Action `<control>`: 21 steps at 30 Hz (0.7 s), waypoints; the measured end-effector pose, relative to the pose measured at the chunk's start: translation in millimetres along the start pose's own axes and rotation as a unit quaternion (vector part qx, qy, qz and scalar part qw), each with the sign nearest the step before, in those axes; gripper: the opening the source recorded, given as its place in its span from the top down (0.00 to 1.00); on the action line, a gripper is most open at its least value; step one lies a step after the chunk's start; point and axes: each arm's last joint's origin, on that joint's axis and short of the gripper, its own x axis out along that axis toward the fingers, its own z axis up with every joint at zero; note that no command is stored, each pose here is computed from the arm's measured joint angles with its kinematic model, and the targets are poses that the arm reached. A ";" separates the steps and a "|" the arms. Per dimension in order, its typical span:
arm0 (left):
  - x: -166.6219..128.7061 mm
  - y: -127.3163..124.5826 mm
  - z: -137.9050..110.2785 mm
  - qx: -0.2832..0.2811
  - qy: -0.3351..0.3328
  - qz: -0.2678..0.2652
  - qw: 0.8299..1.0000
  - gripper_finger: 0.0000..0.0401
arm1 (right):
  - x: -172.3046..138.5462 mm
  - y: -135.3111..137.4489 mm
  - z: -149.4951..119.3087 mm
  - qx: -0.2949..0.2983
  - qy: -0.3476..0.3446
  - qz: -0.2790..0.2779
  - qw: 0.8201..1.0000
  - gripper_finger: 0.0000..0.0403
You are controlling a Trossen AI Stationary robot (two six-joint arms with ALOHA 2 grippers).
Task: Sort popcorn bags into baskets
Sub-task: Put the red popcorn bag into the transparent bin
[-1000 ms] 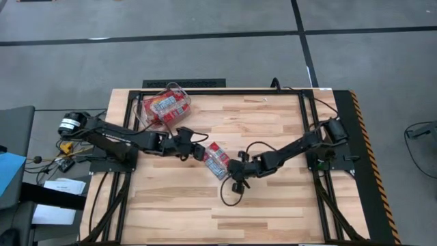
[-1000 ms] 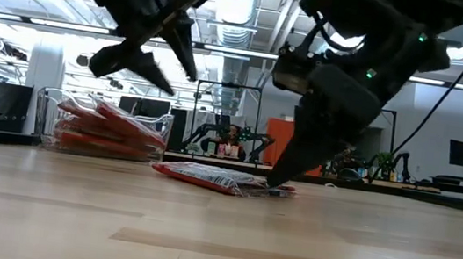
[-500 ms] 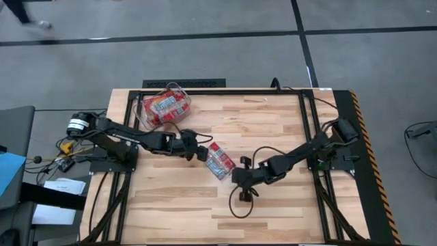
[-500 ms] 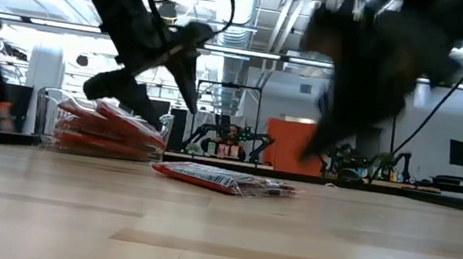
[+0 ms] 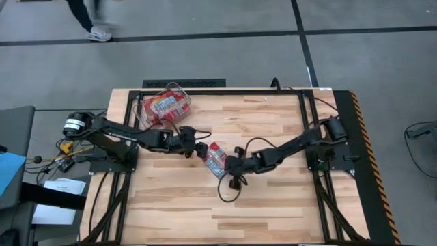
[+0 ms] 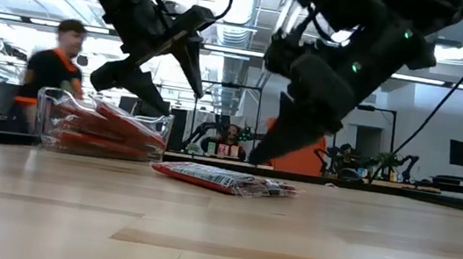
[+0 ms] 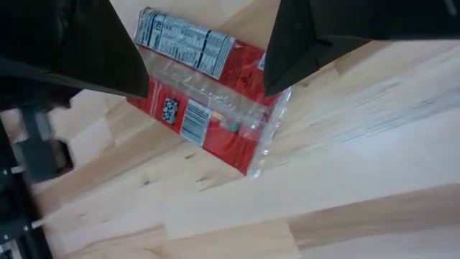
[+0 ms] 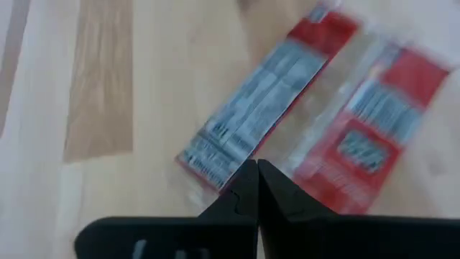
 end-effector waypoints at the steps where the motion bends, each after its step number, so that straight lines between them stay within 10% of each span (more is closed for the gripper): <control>1: 0.2 0.4 0.2 0.000 0.001 0.001 1.000 0.34 | 2.3 0.3 -2.4 0.002 0.008 0.005 1.000 0.96; 21: 22.4 45.1 -30.7 -0.095 0.044 -0.052 0.993 0.34 | -4.0 9.5 -30.8 -0.055 0.087 -0.006 0.995 0.94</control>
